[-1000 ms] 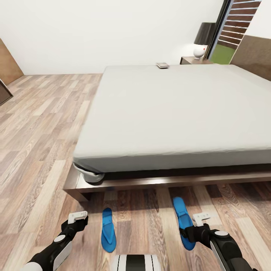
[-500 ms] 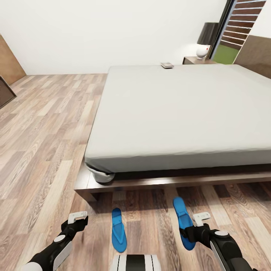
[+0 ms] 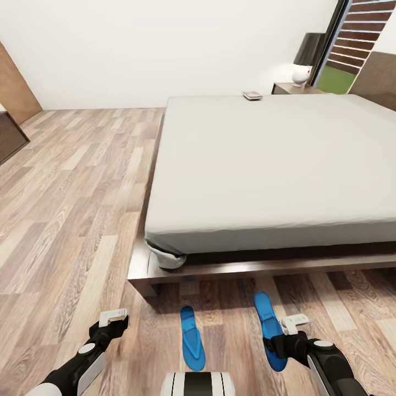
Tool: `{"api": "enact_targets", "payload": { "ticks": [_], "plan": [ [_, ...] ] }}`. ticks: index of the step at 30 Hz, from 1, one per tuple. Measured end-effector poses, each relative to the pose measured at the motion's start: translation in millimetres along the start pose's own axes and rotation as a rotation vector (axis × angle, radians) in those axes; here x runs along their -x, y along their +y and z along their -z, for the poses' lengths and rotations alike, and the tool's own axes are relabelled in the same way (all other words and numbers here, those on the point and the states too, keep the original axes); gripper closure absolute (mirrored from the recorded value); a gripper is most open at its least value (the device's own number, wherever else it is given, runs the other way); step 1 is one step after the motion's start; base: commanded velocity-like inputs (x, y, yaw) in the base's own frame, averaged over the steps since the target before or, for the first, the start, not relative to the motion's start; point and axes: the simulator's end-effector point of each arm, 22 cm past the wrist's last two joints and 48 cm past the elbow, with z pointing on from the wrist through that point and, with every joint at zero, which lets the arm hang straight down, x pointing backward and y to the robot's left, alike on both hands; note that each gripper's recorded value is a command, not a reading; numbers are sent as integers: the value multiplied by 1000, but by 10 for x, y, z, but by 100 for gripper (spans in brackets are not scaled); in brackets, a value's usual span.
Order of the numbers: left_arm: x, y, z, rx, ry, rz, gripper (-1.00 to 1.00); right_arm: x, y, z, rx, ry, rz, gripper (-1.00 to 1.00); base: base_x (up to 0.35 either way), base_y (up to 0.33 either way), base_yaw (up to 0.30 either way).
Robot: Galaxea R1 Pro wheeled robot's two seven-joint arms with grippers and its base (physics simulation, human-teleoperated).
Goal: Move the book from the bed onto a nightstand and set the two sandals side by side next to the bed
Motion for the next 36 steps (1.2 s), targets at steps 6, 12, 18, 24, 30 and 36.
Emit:
{"api": "enact_targets", "payload": {
  "ticks": [6, 12, 18, 24, 30, 36],
  "plan": [
    [0, -1, 0, 0, 0, 0, -100, -164, -16, -69, 0, 40, -10, 100, 2, 144, 0],
    [0, -1, 0, 0, 0, 0, -100, -455, -50, -188, -4, 112, -27, 100, 0, 23, 0],
    [0, 0, 0, 0, 0, 1, -100, -691, -229, -379, -89, 176, -37, 100, 0, 4, 0],
    [1, 0, 0, 0, 0, 1, -100, -525, -191, -598, -104, 161, -47, 100, 0, 0, 0],
    [0, -2, 0, -1, 0, 0, -100, -266, 108, -750, -125, 149, -41, 100, 0, 0, 0],
    [0, -2, 0, -1, 0, 0, -100, 5, 246, -898, -126, 164, 0, 100, 0, 0, 0]
  ]
}}
